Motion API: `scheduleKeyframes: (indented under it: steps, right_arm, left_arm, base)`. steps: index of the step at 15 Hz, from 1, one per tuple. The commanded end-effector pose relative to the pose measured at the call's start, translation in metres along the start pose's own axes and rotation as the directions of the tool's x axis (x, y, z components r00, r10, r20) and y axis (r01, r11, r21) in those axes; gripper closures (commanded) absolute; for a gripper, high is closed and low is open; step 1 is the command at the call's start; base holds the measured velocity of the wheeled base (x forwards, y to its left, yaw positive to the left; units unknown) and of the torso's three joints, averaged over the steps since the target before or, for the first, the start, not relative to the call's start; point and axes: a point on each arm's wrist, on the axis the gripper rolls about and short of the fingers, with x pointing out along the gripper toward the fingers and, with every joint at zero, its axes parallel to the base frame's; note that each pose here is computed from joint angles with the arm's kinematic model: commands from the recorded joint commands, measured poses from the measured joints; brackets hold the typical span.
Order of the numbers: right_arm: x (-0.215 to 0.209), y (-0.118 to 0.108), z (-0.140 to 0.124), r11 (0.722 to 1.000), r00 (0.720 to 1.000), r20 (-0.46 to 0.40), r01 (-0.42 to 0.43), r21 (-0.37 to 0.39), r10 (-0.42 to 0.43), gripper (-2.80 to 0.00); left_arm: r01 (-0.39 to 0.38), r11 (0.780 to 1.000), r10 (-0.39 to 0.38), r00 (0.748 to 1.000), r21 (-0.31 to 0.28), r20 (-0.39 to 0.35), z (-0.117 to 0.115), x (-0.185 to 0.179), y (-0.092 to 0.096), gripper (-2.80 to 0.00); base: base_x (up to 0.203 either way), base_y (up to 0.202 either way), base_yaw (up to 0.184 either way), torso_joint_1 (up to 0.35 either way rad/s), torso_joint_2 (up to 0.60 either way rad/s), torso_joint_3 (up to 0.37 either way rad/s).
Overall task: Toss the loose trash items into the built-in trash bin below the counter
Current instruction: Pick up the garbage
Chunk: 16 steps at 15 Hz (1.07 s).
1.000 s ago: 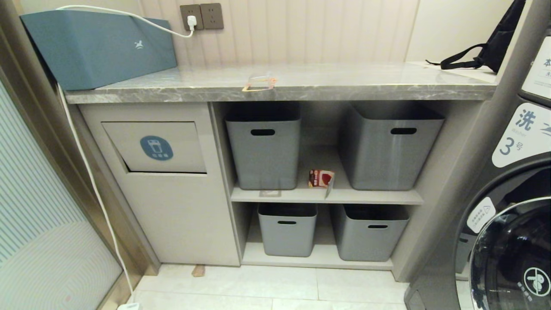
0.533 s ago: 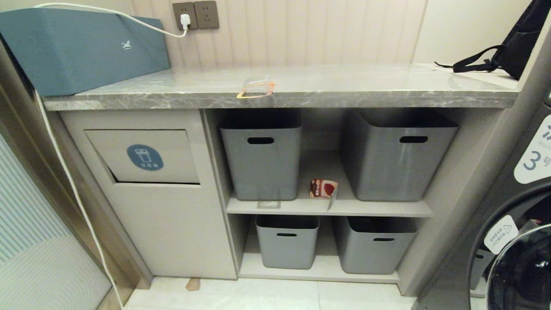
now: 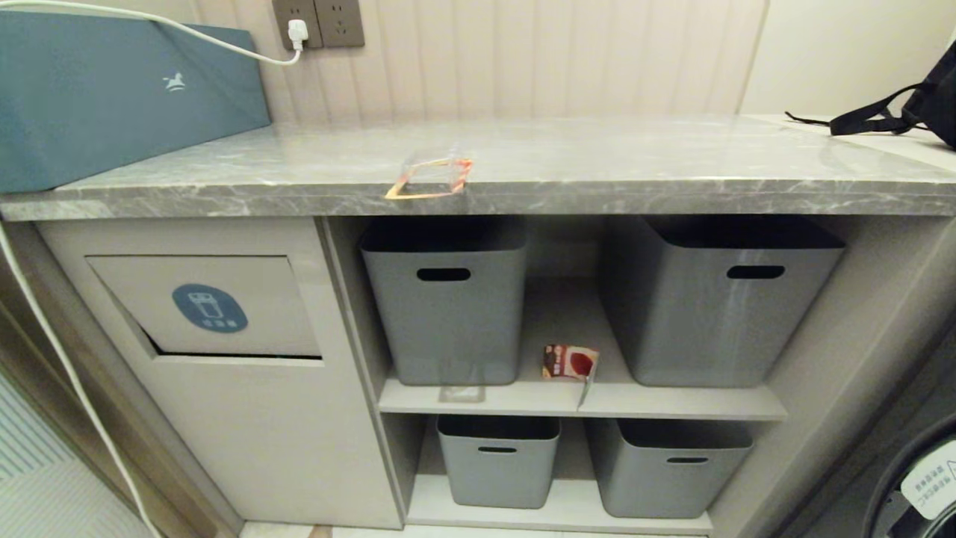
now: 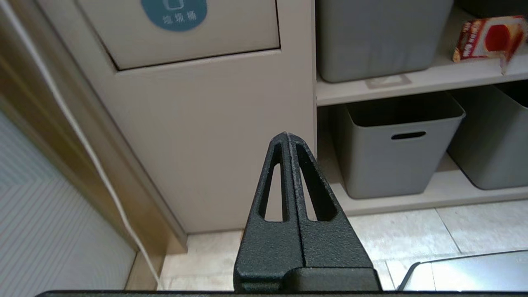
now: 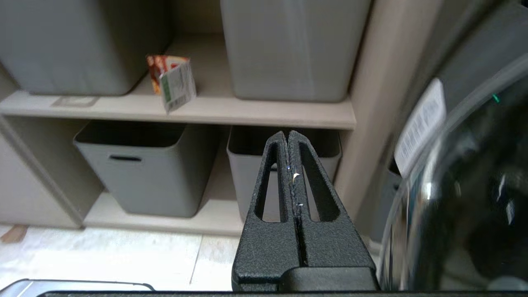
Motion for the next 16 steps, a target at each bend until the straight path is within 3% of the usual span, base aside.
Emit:
scheduleKeyframes:
  steps: [1, 6, 9, 12, 16]
  right_arm:
    - [0.0, 0.0, 0.0, 1.0, 1.0, 0.001, -0.001, -0.001, 0.001, 0.0]
    - [0.0, 0.0, 0.0, 1.0, 1.0, 0.002, 0.0, -0.001, 0.0, 0.0]
    - [0.0, 0.0, 0.0, 1.0, 1.0, 0.001, 0.0, -0.001, 0.0, 0.0]
    - [0.0, 0.0, 0.0, 1.0, 1.0, 0.001, -0.001, -0.001, 0.001, 0.0]
    - [0.0, 0.0, 0.0, 1.0, 1.0, 0.001, -0.001, -0.001, 0.001, 0.0]
  left_arm:
    - [-0.002, 1.0, 0.002, 1.0, -0.001, 0.001, 0.0, 0.0, 0.0, 0.0]
    - [-0.001, 0.999, 0.001, 1.0, -0.048, 0.002, 0.0, 0.0, 0.0, 0.0]
    - [0.008, 1.0, -0.009, 1.0, 0.025, 0.026, 0.003, 0.0, 0.0, 0.0]
    - [0.093, 0.995, -0.095, 0.994, 0.035, 0.062, 0.034, 0.011, 0.003, 0.0]
    - [0.212, 0.977, -0.212, 0.977, -0.001, -0.031, 0.101, 0.068, 0.012, 0.0]
  base:
    - [0.204, 0.0, 0.0, 0.0, 0.0, 0.002]
    - [0.053, 0.0, 0.0, 0.003, 0.0, -0.001]
    - [0.0, 0.0, 0.0, 0.0, 0.0, 0.0]
    - [0.0, 0.0, 0.0, 0.0, 0.0, 0.0]
    - [0.0, 0.0, 0.0, 0.0, 0.0, 0.0]
